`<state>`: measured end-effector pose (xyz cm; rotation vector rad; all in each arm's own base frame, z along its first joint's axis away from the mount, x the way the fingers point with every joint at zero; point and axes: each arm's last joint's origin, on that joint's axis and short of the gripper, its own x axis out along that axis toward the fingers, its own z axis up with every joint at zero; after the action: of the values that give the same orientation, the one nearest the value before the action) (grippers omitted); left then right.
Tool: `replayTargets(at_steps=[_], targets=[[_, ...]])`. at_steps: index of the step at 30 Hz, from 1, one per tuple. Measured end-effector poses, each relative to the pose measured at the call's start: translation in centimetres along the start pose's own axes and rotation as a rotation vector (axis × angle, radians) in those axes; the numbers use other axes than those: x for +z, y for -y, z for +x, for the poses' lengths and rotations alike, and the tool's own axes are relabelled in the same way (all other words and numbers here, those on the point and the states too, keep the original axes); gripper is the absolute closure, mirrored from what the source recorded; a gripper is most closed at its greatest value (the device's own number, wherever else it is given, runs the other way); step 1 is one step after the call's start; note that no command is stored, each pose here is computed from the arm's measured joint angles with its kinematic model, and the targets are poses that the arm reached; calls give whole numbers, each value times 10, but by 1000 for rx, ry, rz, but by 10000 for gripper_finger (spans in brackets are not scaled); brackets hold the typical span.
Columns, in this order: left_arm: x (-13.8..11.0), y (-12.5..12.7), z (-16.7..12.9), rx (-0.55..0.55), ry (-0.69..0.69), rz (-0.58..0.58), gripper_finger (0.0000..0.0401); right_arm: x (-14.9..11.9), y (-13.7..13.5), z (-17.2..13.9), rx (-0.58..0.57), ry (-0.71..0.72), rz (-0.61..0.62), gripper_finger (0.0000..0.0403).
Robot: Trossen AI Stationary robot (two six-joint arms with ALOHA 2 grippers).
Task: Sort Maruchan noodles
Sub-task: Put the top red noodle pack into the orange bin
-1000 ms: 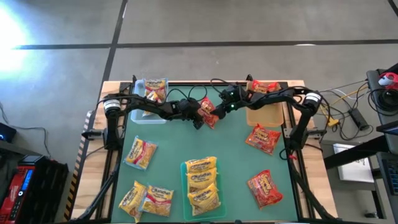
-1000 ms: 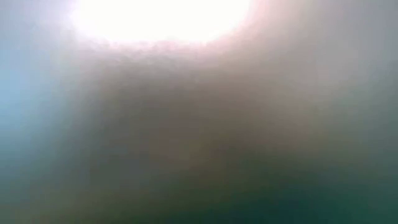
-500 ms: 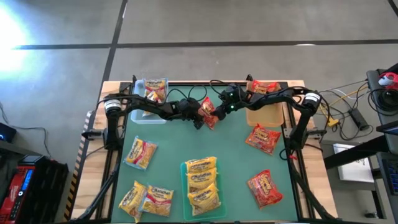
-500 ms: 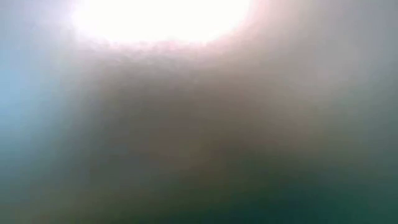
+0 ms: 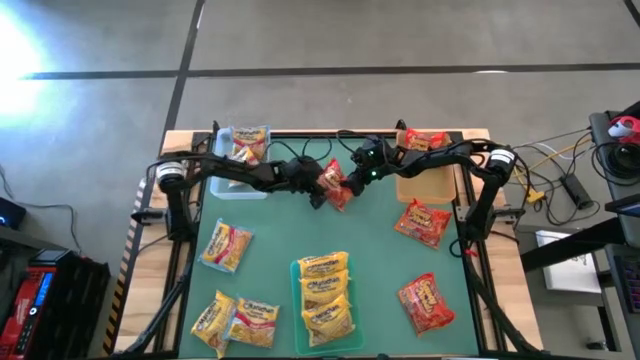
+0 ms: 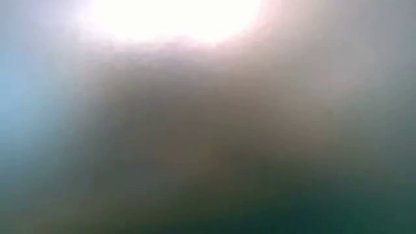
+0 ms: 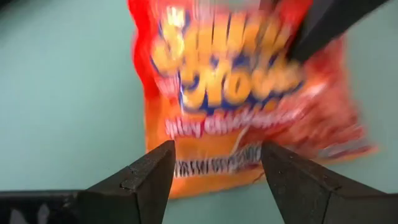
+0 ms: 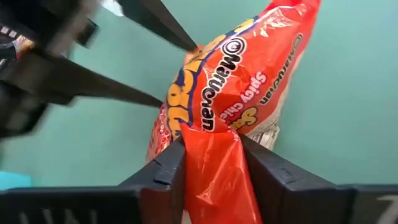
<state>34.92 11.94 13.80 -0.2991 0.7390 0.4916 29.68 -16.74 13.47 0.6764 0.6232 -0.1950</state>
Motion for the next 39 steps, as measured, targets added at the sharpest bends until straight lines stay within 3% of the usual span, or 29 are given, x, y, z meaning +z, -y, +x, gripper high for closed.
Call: replayTargets(at_steps=[11,19,29,39], targets=[[15,-1,-43,12,-21,16,178,0,0,-1,-3,-6,-55,369],[16,8,-63,-6,-25,28,178,2,-7,-14,-21,-25,-120,381],[12,21,-66,-25,-36,59,178,13,-25,-61,-60,-6,-243,381],[13,23,-66,-14,-22,54,178,19,-48,-136,-315,79,-479,381]])
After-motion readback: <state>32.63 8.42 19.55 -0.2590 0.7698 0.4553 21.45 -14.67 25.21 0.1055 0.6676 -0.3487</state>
